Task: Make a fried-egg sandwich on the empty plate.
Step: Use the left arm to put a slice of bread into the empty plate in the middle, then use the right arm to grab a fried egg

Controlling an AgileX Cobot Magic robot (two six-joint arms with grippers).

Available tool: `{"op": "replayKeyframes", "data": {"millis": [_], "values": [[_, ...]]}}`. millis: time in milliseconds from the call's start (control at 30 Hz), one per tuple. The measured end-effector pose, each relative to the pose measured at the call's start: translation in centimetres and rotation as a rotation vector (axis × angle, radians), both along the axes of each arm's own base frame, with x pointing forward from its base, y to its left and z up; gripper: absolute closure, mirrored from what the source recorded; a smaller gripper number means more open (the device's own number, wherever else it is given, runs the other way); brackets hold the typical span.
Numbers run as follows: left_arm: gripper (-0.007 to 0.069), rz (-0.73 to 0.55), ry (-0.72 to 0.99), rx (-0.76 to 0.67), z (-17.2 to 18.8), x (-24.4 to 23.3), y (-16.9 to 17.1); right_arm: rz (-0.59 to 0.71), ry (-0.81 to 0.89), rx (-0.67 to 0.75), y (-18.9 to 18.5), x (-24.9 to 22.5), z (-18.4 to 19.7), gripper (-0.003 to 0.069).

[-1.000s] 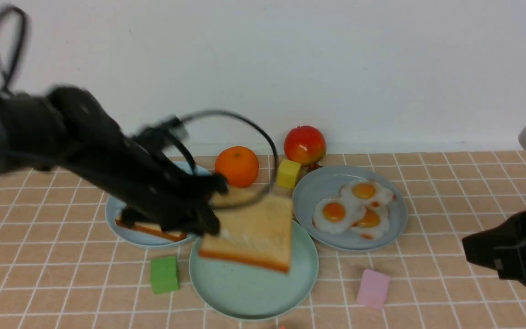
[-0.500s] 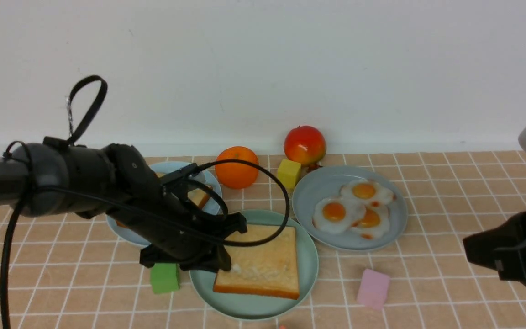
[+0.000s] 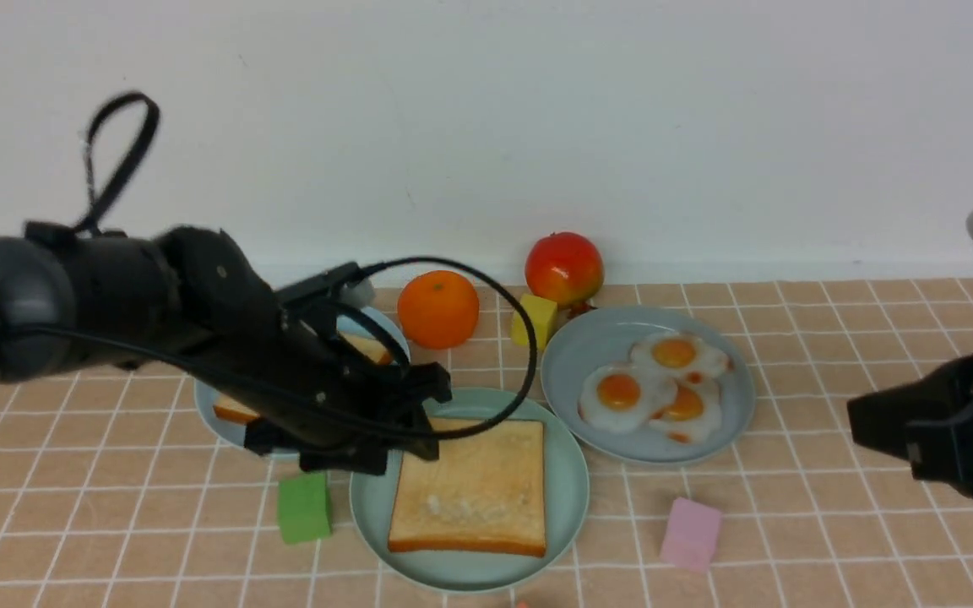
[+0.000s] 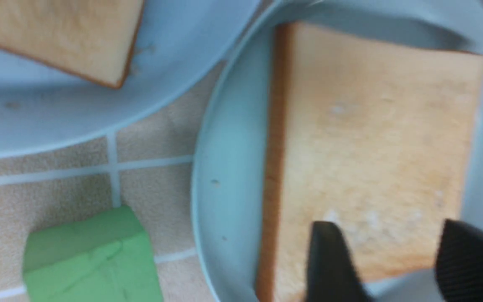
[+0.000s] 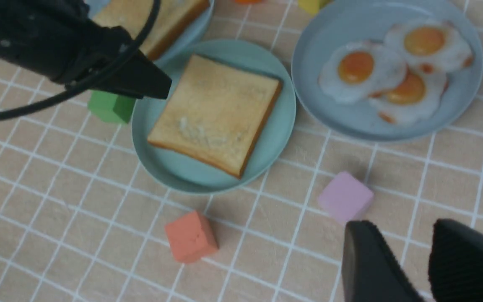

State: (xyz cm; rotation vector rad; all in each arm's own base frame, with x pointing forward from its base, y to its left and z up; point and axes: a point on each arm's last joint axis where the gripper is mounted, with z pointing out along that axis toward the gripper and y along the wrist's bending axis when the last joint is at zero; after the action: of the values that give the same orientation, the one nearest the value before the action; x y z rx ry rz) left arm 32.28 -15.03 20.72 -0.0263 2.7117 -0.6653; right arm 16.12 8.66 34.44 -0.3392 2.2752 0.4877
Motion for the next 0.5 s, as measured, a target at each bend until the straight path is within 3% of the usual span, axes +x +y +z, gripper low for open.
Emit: {"op": "replayKeyframes", "data": {"millis": [133, 267, 433, 467, 500], "values": [[0.0143, -0.099, -0.055, 0.039, 3.9, -0.3, 0.1, 0.011, 0.052, -0.053, 0.4, 1.1, 1.1, 0.0419], [0.0143, -0.168, -0.154, 0.058, 9.2, -0.9, 0.4, -0.065, 0.194, -0.100, 1.3, 4.1, 1.5, 0.0412], [0.0238, -0.231, -0.250, 0.046, 13.5, -3.2, 1.0, -0.119, 0.279, -0.145, 2.5, 7.9, -0.7, 0.0399], [0.0319, -0.260, -0.282, 0.043, 14.8, -4.6, 1.4, -0.146, 0.322, -0.138, 2.7, 9.8, -1.7, 0.0398], [0.0330, -0.267, -0.286, 0.046, 14.9, -4.8, 1.4, -0.146, 0.326, -0.137, 2.7, 9.9, -1.8, 0.0398]]}}
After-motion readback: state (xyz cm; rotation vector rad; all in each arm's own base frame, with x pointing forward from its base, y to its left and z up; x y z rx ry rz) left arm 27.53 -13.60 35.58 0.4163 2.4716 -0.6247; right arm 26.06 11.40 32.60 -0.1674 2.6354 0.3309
